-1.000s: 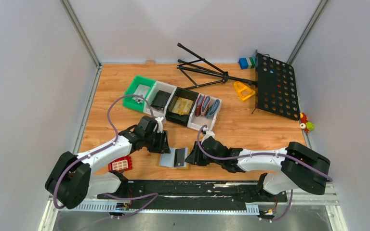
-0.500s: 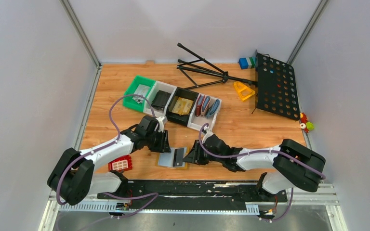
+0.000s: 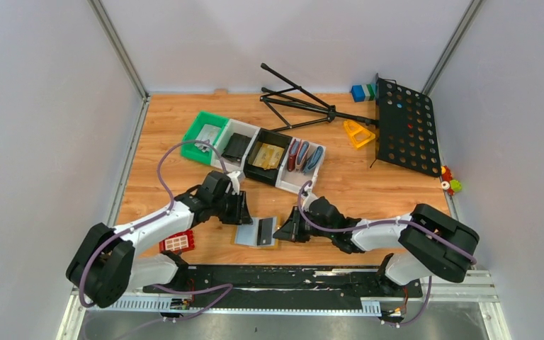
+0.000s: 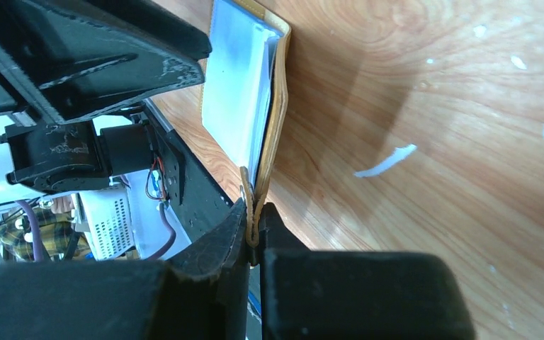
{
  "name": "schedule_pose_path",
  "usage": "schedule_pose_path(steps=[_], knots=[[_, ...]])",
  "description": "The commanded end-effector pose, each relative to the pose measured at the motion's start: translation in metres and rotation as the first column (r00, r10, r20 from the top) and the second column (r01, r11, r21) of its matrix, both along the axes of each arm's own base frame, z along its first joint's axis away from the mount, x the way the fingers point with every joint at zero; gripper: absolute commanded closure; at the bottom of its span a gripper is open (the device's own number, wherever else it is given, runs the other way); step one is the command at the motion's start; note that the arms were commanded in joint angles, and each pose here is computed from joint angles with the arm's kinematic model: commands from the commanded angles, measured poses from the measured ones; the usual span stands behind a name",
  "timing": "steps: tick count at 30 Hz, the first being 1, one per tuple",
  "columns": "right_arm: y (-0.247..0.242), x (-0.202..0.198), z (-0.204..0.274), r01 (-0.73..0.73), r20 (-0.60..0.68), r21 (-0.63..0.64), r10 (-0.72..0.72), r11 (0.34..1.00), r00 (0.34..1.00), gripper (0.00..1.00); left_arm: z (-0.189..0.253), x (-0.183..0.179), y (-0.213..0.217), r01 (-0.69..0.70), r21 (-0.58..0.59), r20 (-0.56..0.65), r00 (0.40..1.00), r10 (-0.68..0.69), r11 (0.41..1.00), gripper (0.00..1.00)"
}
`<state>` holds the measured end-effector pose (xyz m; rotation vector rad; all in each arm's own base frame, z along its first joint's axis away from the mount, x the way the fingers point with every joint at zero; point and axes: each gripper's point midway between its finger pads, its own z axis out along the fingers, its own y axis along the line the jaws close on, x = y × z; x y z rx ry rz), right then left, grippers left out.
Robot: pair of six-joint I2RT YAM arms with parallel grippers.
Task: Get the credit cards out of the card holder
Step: Remove the credit card from the card holder.
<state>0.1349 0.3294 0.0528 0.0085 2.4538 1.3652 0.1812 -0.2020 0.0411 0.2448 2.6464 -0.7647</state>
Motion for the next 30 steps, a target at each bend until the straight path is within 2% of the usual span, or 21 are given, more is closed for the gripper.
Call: schedule_pose_path(steps=[1, 4, 6, 9, 11, 14, 18, 20, 21, 22, 30], knots=[[-0.002, 0.006, 0.021, -0.007, 0.053, 0.092, 0.002, 0.996, 0.999, 1.0, 0.026, -0.001, -0.022, -0.009, -0.186, 0.036, 0.999, 0.016, 0.983, 0.6], [-0.006, 0.005, 0.021, -0.011, 0.071, 0.091, 0.005, 0.996, 0.997, 1.0, 0.04, -0.006, -0.035, 0.001, -0.313, 0.039, 0.999, 0.012, 0.95, 0.61], [-0.008, 0.003, 0.018, -0.021, 0.078, 0.085, 0.014, 0.996, 0.997, 0.91, 0.043, -0.011, -0.042, 0.02, -0.372, 0.035, 0.999, -0.007, 0.928, 0.61], [-0.008, 0.002, 0.013, -0.026, 0.071, 0.078, 0.02, 0.997, 0.997, 0.73, 0.026, -0.016, -0.038, 0.025, -0.334, 0.003, 1.0, -0.026, 0.942, 0.63], [-0.006, 0.001, 0.011, -0.035, 0.062, 0.076, 0.03, 0.996, 0.998, 0.65, 0.01, -0.017, -0.032, 0.013, -0.286, -0.02, 1.0, -0.019, 0.958, 0.65], [-0.002, -0.001, 0.009, -0.053, 0.05, 0.09, 0.049, 0.995, 0.998, 0.59, -0.001, -0.018, -0.031, 0.012, -0.264, -0.042, 0.999, -0.024, 0.965, 0.66], [0.002, -0.001, 0.005, -0.054, 0.025, 0.106, 0.052, 0.993, 0.998, 0.58, -0.004, -0.018, -0.029, 0.005, -0.253, -0.043, 0.999, -0.017, 0.967, 0.67], [0.004, -0.002, 0.002, -0.054, 0.007, 0.114, 0.053, 0.992, 0.999, 0.63, -0.005, -0.019, -0.027, 0.006, -0.243, -0.043, 0.999, -0.017, 0.97, 0.67], [0.005, -0.003, 0.0, -0.054, -0.003, 0.118, 0.055, 0.992, 0.998, 0.72, -0.006, -0.019, -0.026, 0.009, -0.237, -0.041, 0.999, -0.019, 0.972, 0.67], [0.005, -0.003, 0.0, -0.054, -0.008, 0.128, 0.056, 0.99, 0.998, 0.77, -0.006, -0.019, -0.025, 0.01, -0.23, -0.039, 0.999, -0.02, 0.973, 0.67], [0.007, -0.006, 0.011, -0.059, -0.012, 0.219, 0.063, 0.974, 0.998, 0.99, -0.001, -0.017, -0.028, 0.01, -0.246, -0.03, 0.999, -0.018, 0.969, 0.68]])
